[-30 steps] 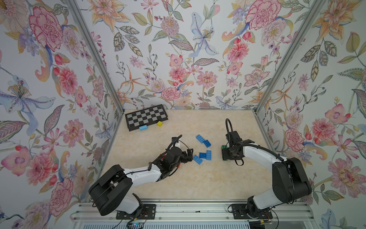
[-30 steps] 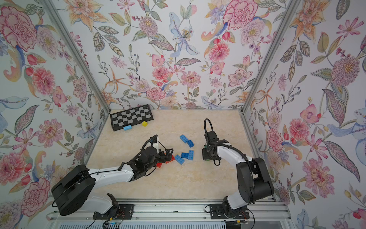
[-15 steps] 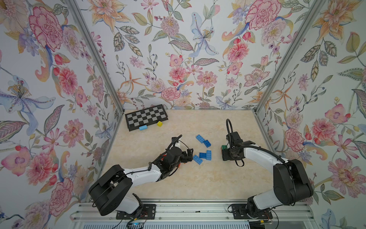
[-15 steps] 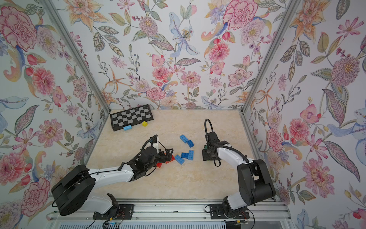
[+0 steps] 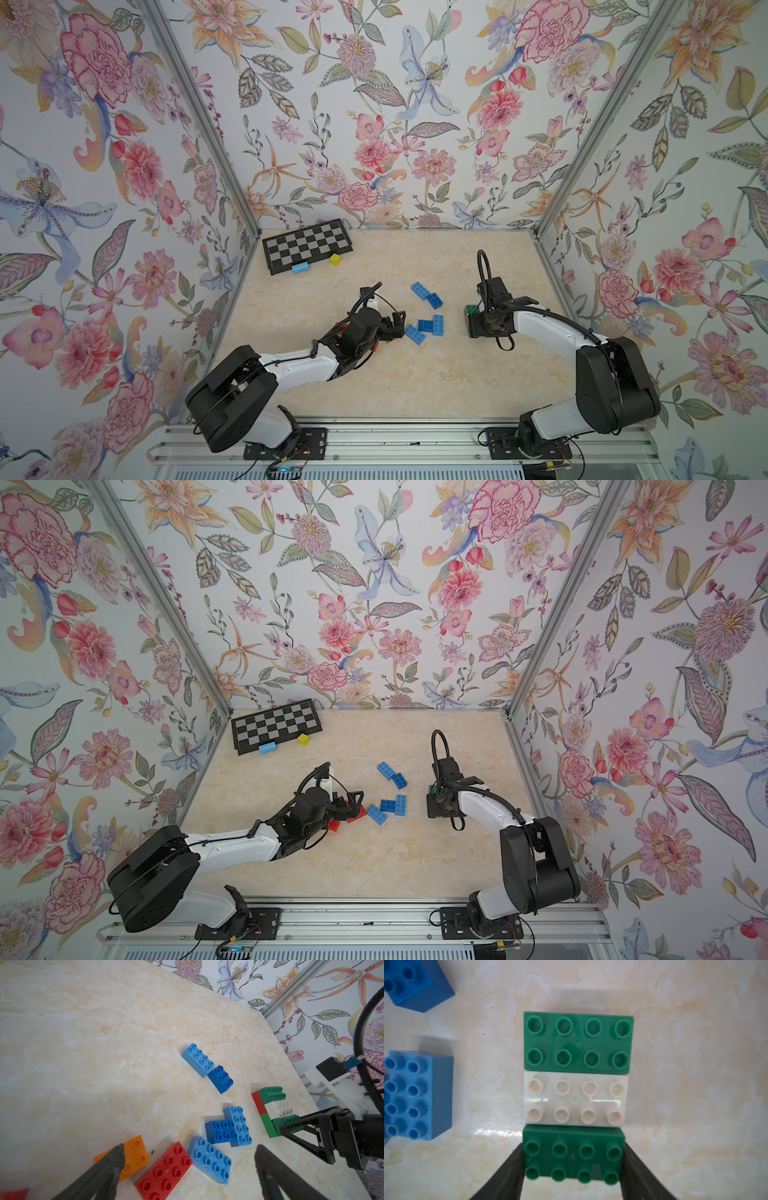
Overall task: Assemble a rectangle with lego
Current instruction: Assemble the lego brick with the lego brick.
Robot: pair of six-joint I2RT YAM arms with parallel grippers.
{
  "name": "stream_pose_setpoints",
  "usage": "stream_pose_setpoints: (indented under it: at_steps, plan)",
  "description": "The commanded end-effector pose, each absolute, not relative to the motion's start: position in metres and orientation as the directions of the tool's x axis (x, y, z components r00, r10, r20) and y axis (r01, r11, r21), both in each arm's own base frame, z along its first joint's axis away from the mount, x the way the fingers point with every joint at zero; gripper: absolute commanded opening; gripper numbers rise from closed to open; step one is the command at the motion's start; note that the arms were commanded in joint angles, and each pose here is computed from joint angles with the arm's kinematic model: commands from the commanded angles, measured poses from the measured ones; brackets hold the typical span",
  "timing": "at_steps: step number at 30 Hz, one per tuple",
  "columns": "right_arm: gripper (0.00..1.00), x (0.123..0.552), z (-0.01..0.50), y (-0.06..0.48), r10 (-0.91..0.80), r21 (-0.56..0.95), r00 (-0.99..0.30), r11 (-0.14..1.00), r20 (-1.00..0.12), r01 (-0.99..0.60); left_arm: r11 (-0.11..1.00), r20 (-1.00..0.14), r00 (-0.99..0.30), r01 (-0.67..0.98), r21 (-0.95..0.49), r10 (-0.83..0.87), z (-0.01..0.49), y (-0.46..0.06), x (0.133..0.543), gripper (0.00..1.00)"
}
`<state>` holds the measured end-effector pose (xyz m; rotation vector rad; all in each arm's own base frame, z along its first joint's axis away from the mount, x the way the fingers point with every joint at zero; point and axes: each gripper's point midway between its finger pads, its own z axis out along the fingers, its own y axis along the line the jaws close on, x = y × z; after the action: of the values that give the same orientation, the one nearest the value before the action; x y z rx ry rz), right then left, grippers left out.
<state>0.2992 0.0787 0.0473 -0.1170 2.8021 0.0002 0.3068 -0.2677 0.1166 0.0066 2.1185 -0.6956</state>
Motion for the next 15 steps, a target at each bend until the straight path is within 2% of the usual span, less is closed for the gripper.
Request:
stream_pose_setpoints:
  at_steps: [1,15]
  plan:
    - [0.11,0.292,0.039,0.074,-0.102,-0.033,-0.95,0.995,-0.296,-0.097,0.832,-0.757,-0.589,0.242,-0.5,-0.283,0.127,-0.264,0.312,0.99]
    - [0.07,0.289,0.021,0.071,-0.128,-0.063,-0.964,0.991,-0.233,-0.117,0.827,-0.755,-0.59,0.244,-0.506,-0.287,0.128,-0.266,0.313,0.99]
